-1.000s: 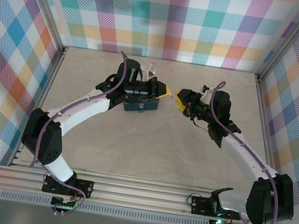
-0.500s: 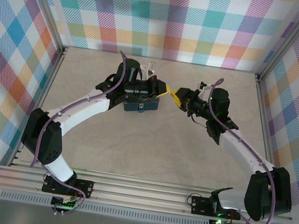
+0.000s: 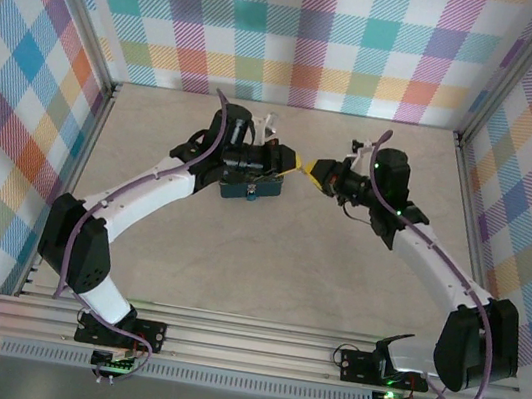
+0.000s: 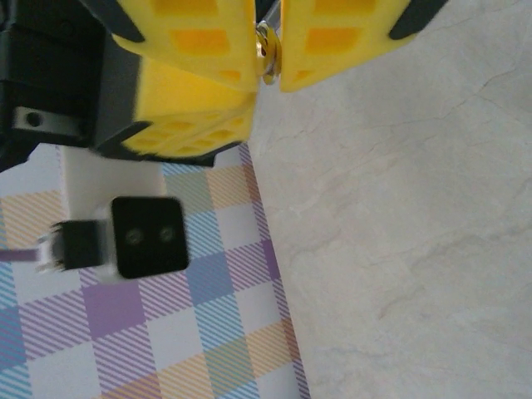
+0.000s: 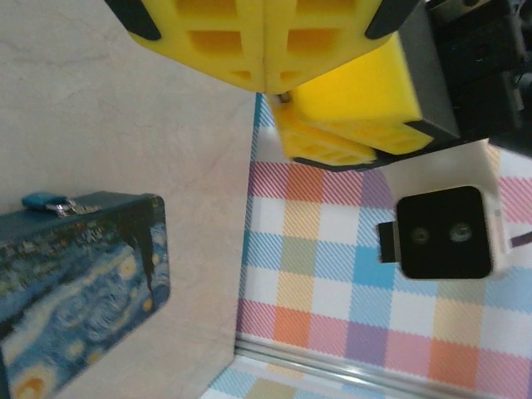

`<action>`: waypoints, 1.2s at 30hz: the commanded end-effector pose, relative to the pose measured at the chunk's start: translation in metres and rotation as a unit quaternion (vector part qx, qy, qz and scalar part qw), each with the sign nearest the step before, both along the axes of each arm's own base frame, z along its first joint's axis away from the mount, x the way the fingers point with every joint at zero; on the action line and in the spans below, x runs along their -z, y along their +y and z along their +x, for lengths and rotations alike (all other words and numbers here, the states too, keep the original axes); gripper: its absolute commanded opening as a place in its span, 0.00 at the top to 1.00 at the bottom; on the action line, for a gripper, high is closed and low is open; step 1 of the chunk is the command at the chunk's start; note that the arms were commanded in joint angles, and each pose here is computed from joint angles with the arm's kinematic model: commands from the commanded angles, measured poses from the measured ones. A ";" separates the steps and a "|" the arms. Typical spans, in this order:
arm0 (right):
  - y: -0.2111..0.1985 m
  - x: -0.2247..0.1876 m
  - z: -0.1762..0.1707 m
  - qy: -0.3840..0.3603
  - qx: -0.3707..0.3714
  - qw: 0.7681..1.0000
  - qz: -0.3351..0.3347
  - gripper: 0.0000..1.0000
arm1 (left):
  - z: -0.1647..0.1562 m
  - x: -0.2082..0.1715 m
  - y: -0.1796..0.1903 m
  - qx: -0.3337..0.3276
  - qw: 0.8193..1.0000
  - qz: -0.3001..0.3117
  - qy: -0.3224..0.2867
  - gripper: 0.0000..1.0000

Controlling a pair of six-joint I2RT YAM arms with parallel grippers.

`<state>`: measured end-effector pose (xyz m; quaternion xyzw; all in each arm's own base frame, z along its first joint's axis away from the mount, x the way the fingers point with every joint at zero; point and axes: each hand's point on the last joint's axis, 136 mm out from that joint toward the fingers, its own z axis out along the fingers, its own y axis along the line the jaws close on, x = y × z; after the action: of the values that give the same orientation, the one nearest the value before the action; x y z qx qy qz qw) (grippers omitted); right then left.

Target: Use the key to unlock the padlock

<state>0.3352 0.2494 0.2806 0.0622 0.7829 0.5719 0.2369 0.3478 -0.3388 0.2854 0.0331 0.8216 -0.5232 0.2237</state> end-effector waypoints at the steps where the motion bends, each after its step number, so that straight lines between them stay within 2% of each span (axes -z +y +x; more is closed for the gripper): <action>1: 0.004 -0.029 -0.018 -0.102 -0.090 0.989 -0.057 1.00 | -0.019 -0.025 0.001 0.051 0.997 0.020 -0.054 0.72; 5: 0.001 -0.024 -0.040 -0.152 -0.209 0.951 -0.167 1.00 | -0.033 -0.035 0.011 0.097 0.991 0.024 -0.088 0.63; 8: -0.004 -0.021 -0.054 -0.189 -0.276 0.918 -0.215 1.00 | -0.050 -0.044 0.012 0.150 0.981 0.024 -0.123 0.62; 11: -0.008 -0.026 -0.060 -0.224 -0.300 0.897 -0.234 1.00 | -0.064 -0.045 0.014 0.194 0.970 0.033 -0.146 0.62; 14: -0.005 -0.035 -0.062 -0.254 -0.304 0.891 -0.224 1.00 | -0.072 -0.048 0.012 0.220 0.963 0.018 -0.157 0.62; 18: 0.001 -0.046 -0.055 -0.265 -0.279 0.902 -0.197 1.00 | -0.071 -0.046 0.008 0.217 0.963 -0.002 -0.162 0.65; 22: -0.009 -0.017 -0.028 -0.202 -0.195 0.930 -0.235 1.00 | -0.056 -0.013 0.015 0.177 0.975 0.053 -0.123 0.71; 24: -0.020 0.011 -0.018 -0.144 -0.152 0.941 -0.265 0.99 | -0.052 0.003 0.019 0.161 0.979 0.078 -0.099 0.65; 26: -0.025 0.041 -0.018 -0.090 -0.135 0.944 -0.286 0.86 | -0.050 0.021 0.024 0.148 0.980 0.100 -0.082 0.62; 31: -0.035 0.115 -0.023 0.034 -0.086 0.930 -0.356 0.73 | -0.045 0.071 0.039 0.108 0.980 0.165 -0.024 0.65; 36: -0.030 0.172 -0.028 0.160 -0.075 0.888 -0.424 0.62 | -0.043 0.104 0.047 0.077 0.973 0.218 0.015 0.66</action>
<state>0.3047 0.2265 0.1323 -0.0779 0.9597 0.2491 0.1046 0.3031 -0.3022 0.2049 0.1663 0.8882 -0.3932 0.1699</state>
